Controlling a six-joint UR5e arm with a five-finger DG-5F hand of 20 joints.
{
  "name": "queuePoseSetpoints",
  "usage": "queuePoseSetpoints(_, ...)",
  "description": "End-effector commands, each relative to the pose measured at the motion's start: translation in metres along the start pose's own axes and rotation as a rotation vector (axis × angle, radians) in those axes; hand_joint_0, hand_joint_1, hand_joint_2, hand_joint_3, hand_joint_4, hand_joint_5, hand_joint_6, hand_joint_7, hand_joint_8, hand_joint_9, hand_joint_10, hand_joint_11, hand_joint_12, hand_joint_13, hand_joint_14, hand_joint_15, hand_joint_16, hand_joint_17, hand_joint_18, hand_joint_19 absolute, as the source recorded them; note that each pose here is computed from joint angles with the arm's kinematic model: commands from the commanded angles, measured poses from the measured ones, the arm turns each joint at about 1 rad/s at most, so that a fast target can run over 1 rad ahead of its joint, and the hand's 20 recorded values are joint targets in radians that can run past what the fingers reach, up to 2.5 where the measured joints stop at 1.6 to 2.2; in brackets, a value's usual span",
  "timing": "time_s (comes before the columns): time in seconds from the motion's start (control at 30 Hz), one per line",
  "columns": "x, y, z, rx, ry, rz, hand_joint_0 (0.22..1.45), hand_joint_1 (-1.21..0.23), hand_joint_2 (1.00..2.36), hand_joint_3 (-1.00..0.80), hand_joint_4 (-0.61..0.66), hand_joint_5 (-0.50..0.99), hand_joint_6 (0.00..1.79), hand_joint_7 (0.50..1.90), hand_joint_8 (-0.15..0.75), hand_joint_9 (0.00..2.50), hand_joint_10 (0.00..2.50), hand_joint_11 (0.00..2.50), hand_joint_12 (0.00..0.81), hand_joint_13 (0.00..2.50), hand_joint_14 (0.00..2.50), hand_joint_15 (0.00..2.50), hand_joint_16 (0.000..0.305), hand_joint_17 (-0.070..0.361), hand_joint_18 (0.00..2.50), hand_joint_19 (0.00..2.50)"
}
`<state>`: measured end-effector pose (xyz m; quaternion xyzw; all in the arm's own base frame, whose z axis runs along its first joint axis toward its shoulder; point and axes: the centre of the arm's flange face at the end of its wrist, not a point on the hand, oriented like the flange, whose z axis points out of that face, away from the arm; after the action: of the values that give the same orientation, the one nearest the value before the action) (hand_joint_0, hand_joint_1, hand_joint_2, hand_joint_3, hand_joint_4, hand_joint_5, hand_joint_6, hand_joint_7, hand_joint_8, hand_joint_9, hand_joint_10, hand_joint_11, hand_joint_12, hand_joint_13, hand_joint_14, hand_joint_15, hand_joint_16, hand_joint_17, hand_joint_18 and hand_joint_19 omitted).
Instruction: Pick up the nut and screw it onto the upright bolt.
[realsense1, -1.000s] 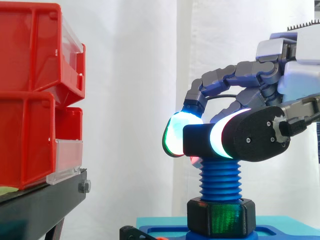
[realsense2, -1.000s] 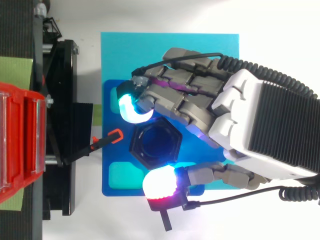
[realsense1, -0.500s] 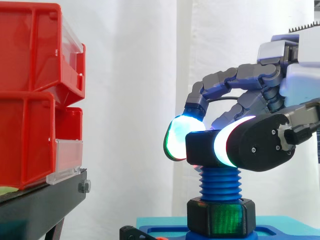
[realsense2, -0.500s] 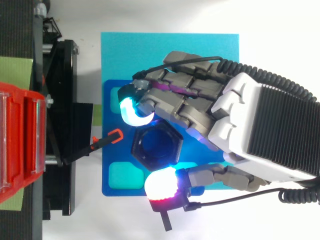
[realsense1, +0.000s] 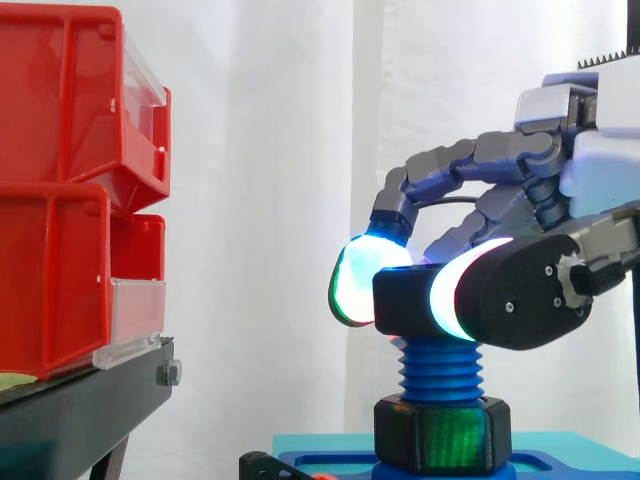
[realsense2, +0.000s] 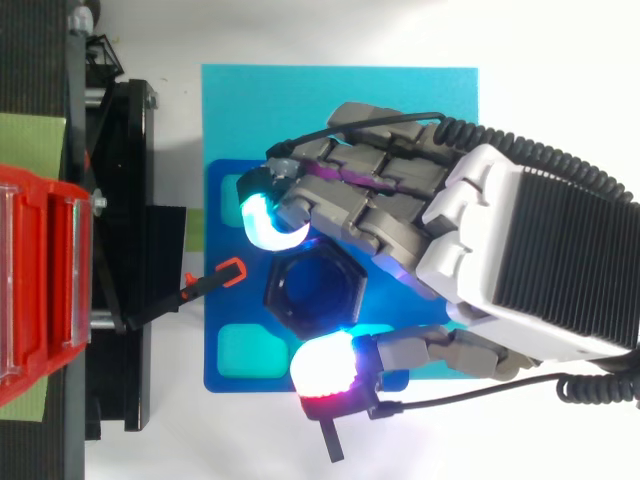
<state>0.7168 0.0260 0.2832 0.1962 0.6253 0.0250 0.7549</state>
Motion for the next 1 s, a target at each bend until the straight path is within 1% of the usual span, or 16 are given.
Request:
queuePoseSetpoints(0.0, 0.0002, -0.0016, -0.0003, 0.002, 0.005, -0.004, 0.57, -0.71, 1.0, -0.5, 0.24, -0.17, 0.5, 1.14, 0.297, 0.79, 0.01, 0.44, 0.311, 0.67, 0.0, 0.0, 0.033, 0.074, 0.56, 0.02)
queuePoseSetpoints(0.27, 0.0006, -0.0032, -0.0005, 0.004, 0.007, -0.006, 0.57, -0.71, 1.0, -0.5, 0.24, -0.17, 0.5, 1.14, 0.293, 0.79, 0.01, 0.43, 0.312, 0.67, 0.0, 0.01, 0.033, 0.074, 0.56, 0.01)
queuePoseSetpoints(0.33, 0.0028, -0.0046, -0.0021, 0.004, 0.012, -0.009, 0.57, -0.71, 1.0, -0.5, 0.24, -0.17, 0.5, 1.13, 0.295, 0.79, 0.01, 0.43, 0.311, 0.67, 0.0, 0.01, 0.033, 0.074, 0.56, 0.01)
queuePoseSetpoints(0.8, 0.0025, -0.0043, -0.0017, 0.003, 0.009, -0.006, 0.56, -0.71, 1.0, -0.5, 0.24, -0.17, 0.5, 1.13, 0.295, 0.78, 0.01, 0.43, 0.315, 0.67, 0.0, 0.01, 0.033, 0.075, 0.55, 0.02)
queuePoseSetpoints(0.9, 0.0037, -0.0047, -0.0019, 0.004, 0.011, -0.008, 0.54, -0.72, 1.0, -0.5, 0.24, -0.17, 0.5, 1.11, 0.299, 0.78, 0.01, 0.42, 0.32, 0.65, 0.0, 0.01, 0.035, 0.078, 0.55, 0.02)
queuePoseSetpoints(0.97, 0.0023, -0.0054, -0.0016, 0.005, 0.009, -0.007, 0.52, -0.71, 1.0, -0.5, 0.25, -0.17, 0.5, 1.1, 0.301, 0.77, 0.01, 0.42, 0.327, 0.65, 0.0, 0.0, 0.036, 0.082, 0.55, 0.02)
